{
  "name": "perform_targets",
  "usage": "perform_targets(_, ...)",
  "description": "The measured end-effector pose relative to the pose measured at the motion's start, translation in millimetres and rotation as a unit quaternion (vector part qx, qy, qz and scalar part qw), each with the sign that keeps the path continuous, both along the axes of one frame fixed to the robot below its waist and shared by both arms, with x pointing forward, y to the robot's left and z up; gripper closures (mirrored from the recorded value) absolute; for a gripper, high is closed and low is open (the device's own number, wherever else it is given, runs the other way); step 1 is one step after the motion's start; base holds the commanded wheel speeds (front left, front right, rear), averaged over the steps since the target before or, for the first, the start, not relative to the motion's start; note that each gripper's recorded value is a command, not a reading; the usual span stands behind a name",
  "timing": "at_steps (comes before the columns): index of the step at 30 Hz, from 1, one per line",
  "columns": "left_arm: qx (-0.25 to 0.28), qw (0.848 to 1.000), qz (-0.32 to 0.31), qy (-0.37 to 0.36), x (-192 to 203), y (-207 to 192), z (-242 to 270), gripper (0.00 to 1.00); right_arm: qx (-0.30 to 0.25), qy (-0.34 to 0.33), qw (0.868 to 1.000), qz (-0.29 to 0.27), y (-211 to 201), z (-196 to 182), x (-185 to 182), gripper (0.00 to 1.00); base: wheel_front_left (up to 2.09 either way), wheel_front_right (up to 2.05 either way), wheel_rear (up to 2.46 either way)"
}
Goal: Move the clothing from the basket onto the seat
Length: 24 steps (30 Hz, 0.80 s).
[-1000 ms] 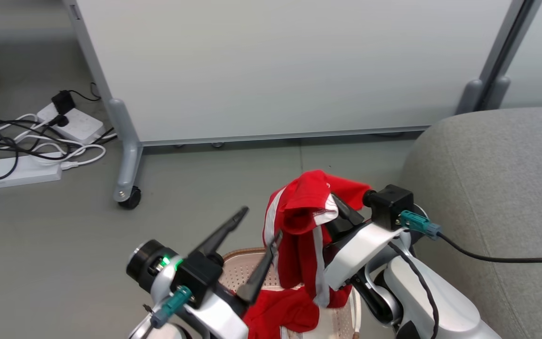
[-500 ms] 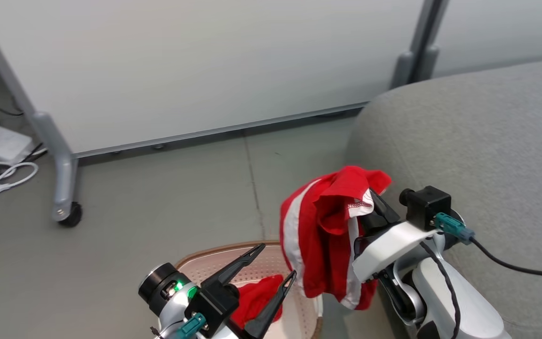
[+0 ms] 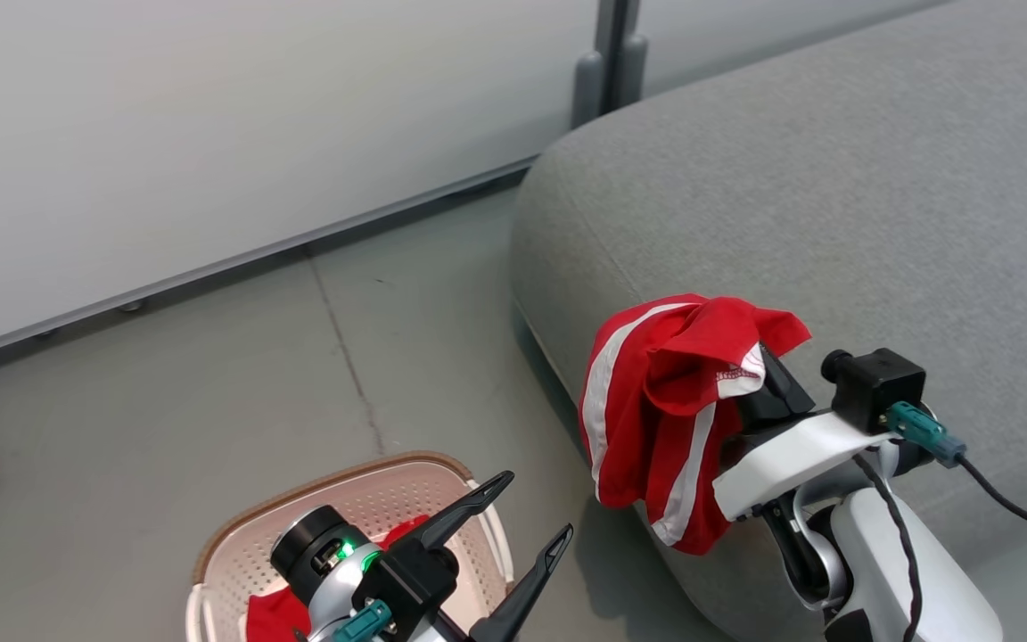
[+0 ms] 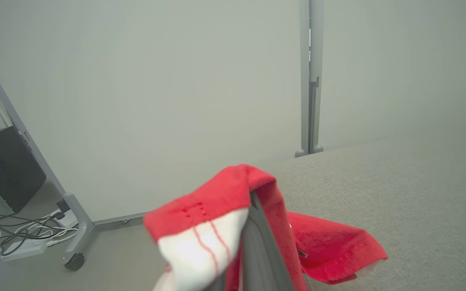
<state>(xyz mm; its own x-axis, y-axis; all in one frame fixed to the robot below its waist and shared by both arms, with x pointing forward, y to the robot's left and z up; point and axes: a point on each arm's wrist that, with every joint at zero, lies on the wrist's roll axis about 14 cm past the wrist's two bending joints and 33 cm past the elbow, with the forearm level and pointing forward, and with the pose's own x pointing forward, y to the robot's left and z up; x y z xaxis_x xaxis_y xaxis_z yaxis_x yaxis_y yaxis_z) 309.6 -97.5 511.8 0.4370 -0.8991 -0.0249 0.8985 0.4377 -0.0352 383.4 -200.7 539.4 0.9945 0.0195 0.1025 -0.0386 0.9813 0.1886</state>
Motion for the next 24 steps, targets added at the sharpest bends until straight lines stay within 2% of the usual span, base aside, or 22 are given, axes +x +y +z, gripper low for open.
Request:
perform_targets(6,-0.005,1.0,-0.027,0.007,4,-15,-2,0.0,0.004,-0.017,0.999,-0.051,-35,12,-2,1.0,0.0,0.0,0.0)
perform_targets(11,-0.015,0.999,-0.035,0.014,13,-22,0,0.0,-0.02,-0.069,0.992,-0.104,-79,57,12,1.0,0.0,0.0,0.0)
perform_targets(18,-0.04,0.999,-0.024,-0.002,43,-23,14,0.0,-0.066,-0.14,0.974,-0.164,-139,135,42,1.0,0.0,0.0,0.0)
perform_targets(22,-0.049,0.999,-0.019,-0.008,57,-21,16,0.0,-0.08,-0.154,0.968,-0.183,-161,160,62,1.0,0.0,0.0,0.0)
perform_targets(24,-0.051,0.998,-0.016,-0.012,64,-19,16,0.0,-0.085,-0.148,0.966,-0.193,-172,160,73,1.0,0.0,0.0,0.0)
